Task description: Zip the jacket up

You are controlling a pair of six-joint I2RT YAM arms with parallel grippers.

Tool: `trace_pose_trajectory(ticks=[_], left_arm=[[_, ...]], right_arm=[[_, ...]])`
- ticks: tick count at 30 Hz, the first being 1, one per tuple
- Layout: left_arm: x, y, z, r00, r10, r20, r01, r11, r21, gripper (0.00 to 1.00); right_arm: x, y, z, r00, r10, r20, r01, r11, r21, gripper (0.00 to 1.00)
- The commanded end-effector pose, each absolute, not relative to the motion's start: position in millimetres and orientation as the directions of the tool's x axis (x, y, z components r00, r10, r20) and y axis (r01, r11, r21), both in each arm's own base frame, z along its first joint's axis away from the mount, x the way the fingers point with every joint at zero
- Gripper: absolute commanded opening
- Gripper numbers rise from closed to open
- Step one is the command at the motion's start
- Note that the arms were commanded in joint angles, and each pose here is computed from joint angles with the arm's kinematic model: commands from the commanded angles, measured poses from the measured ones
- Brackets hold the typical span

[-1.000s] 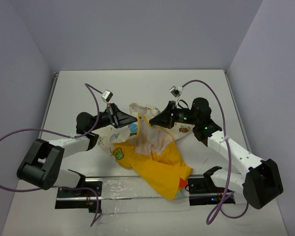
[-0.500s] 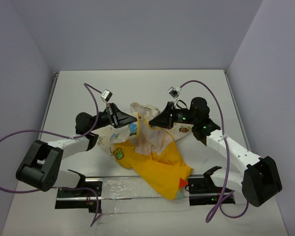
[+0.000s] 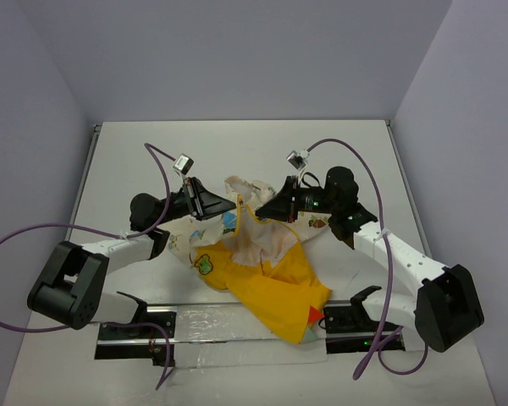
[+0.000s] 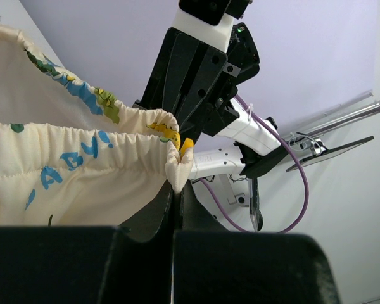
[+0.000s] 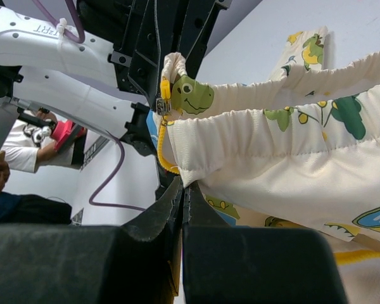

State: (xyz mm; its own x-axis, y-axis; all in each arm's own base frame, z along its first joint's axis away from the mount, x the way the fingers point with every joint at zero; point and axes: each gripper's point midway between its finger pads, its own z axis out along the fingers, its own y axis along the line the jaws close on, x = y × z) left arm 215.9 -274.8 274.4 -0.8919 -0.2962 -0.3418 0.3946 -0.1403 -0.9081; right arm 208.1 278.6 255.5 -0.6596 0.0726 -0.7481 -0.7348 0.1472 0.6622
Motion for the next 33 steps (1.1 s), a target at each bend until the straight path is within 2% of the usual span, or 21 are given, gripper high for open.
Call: trace_pose_trajectory(ticks=[1, 33], left_arm=[[163, -251, 352, -0.587, -0.427, -0.688, 0.810, -0.318, -0.493, 0.00], [162, -251, 352, -0.585, -0.426, -0.691, 0.811, -0.318, -0.491, 0.00]], right_arm=[[208, 283, 279, -0.590, 0.087, -0.802, -0.796, 0.100, 0.597, 0.00], [207, 290, 291, -0.583, 0.101, -0.806, -0.804, 0.070, 0.591, 0.00]])
